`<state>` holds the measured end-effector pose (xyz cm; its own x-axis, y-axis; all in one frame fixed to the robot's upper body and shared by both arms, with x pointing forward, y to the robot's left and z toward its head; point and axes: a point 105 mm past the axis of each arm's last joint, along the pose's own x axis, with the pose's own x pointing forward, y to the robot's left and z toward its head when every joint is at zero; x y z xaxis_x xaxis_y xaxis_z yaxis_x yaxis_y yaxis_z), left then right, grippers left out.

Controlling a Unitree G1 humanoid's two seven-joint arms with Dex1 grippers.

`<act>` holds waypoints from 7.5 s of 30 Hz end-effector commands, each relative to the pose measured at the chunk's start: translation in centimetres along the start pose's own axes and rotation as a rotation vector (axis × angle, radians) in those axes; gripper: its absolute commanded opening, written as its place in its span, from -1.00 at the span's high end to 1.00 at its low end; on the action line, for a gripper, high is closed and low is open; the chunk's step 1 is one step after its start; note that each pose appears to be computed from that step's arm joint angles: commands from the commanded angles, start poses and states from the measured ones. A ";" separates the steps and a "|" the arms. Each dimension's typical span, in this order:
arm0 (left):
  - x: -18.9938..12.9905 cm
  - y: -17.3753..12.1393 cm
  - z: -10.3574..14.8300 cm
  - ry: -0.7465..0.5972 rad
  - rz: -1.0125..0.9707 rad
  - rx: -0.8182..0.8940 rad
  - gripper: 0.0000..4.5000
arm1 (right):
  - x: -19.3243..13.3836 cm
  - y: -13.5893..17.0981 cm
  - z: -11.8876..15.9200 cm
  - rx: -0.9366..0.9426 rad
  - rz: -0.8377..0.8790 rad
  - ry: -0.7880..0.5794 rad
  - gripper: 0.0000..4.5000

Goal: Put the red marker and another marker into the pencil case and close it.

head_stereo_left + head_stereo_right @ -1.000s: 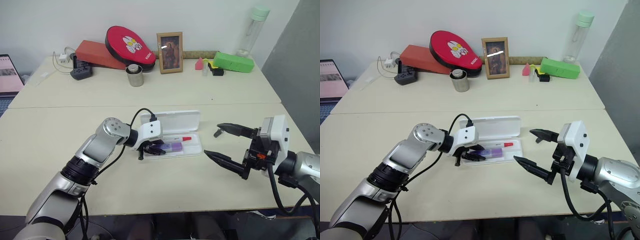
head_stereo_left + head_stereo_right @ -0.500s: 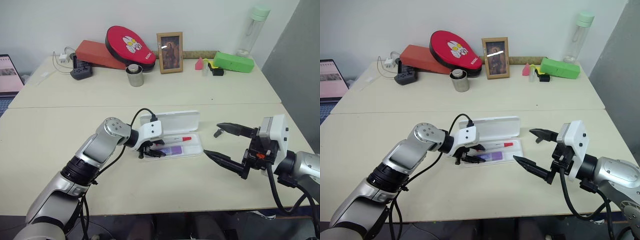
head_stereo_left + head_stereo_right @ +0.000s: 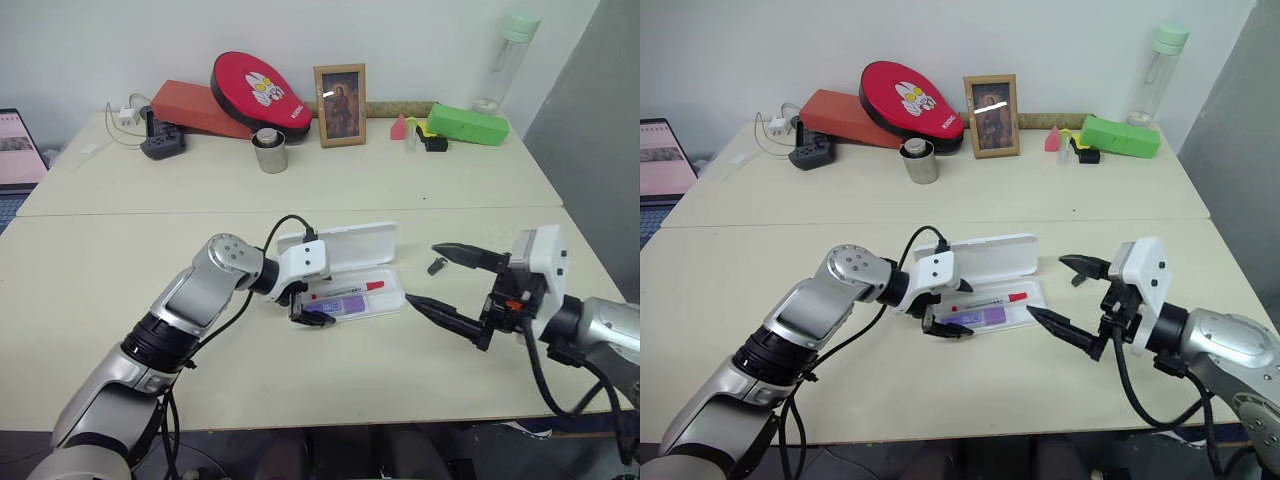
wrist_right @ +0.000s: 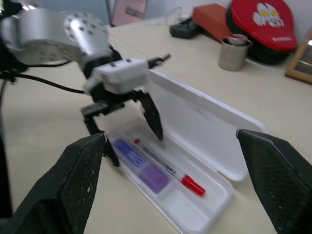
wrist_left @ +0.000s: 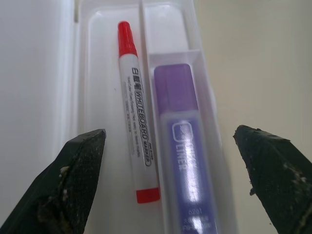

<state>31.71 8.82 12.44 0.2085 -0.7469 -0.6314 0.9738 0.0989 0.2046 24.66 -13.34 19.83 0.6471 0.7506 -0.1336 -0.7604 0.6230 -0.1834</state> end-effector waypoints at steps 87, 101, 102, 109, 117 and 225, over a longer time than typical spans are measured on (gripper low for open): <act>-8.8 -2.3 2.2 -0.289 0.090 0.043 -1.00 | 7.1 -3.8 -4.7 -0.573 0.585 0.491 0.95; -9.0 -2.5 2.5 -0.280 0.125 0.031 -1.00 | 8.4 -3.6 -5.6 -0.633 0.663 0.531 0.95; -9.0 -2.5 2.5 -0.279 0.126 0.031 -1.00 | 8.4 -3.6 -5.4 -0.635 0.664 0.524 0.95; -8.9 -2.4 2.4 -0.274 0.137 0.023 -1.00 | 8.5 -3.5 -4.9 -0.643 0.667 0.508 0.33; -9.0 -2.3 2.5 -0.277 0.151 0.019 -1.00 | 8.0 -3.3 -3.2 -0.645 0.658 0.448 -0.51; -17.6 2.1 -6.4 -0.333 0.839 -0.398 -1.00 | 1.8 -10.1 -3.0 0.047 -0.106 0.097 -0.65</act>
<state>30.79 26.22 17.82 0.8625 -0.4707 -0.1859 0.4987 0.8528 0.1550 34.15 -18.95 17.17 0.7189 0.6502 -0.2460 -0.6880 0.7162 -0.1175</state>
